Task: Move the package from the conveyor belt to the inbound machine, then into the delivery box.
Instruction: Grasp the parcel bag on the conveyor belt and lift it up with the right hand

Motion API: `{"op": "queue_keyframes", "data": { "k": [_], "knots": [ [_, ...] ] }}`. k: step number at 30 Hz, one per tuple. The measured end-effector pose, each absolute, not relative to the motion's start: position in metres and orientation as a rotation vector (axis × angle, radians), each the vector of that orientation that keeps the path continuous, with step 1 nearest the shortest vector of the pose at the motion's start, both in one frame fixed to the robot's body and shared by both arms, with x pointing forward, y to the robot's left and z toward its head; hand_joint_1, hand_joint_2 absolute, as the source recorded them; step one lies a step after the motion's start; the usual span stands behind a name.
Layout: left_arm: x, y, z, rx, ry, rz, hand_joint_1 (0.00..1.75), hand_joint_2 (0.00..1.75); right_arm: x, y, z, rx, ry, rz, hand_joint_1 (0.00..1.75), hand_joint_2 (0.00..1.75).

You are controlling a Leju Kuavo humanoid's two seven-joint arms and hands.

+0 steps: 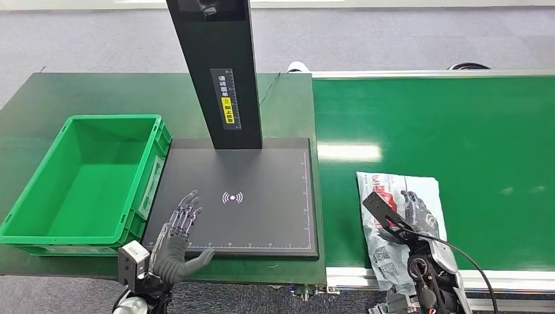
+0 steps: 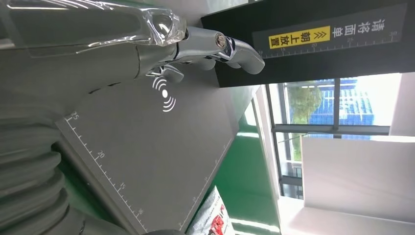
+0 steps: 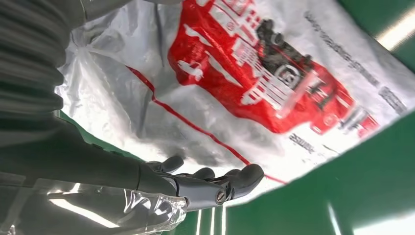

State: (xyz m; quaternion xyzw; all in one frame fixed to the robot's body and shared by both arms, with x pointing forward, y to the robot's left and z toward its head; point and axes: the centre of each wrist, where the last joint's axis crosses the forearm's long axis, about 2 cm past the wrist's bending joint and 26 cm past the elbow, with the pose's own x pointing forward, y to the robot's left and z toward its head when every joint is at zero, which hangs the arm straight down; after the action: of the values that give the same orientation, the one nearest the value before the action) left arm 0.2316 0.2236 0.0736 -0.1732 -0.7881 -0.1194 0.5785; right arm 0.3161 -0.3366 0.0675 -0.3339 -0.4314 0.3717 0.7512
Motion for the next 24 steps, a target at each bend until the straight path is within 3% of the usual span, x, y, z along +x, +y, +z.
{"op": "queue_keyframes", "data": {
  "k": [2,3,6,7,12,16,19,24],
  "knots": [
    [0.232,0.224,0.073,-0.401,-1.843,-0.277,0.0,1.75,0.312,-0.338,0.063,-0.701,-0.916,0.828,0.0,1.75],
    [0.232,0.225,0.073,-0.4,-1.843,-0.276,0.0,1.75,0.309,-0.338,0.061,-0.684,-0.898,0.84,0.08,1.75],
    [0.232,0.225,0.073,-0.393,-1.844,-0.269,0.0,1.75,0.302,-0.337,0.054,-0.636,-0.833,0.887,1.37,1.75],
    [0.232,0.225,0.073,-0.39,-1.845,-0.267,0.0,1.75,0.301,-0.338,0.053,-0.628,-0.817,0.901,1.73,1.75],
    [0.233,0.225,0.074,-0.382,-1.85,-0.254,0.0,1.75,0.308,-0.338,0.055,-0.634,-0.804,0.932,1.75,1.75],
    [0.235,0.225,0.076,-0.374,-1.855,-0.25,0.0,1.75,0.315,-0.337,0.057,-0.64,-0.812,0.952,1.53,1.75],
    [0.235,0.225,0.076,-0.372,-1.856,-0.248,0.0,1.75,0.319,-0.336,0.057,-0.641,-0.831,0.982,1.74,1.75],
    [0.235,0.225,0.075,-0.37,-1.854,-0.246,0.0,1.75,0.321,-0.334,0.057,-0.637,-0.845,1.003,1.75,1.75]
  ]
}}
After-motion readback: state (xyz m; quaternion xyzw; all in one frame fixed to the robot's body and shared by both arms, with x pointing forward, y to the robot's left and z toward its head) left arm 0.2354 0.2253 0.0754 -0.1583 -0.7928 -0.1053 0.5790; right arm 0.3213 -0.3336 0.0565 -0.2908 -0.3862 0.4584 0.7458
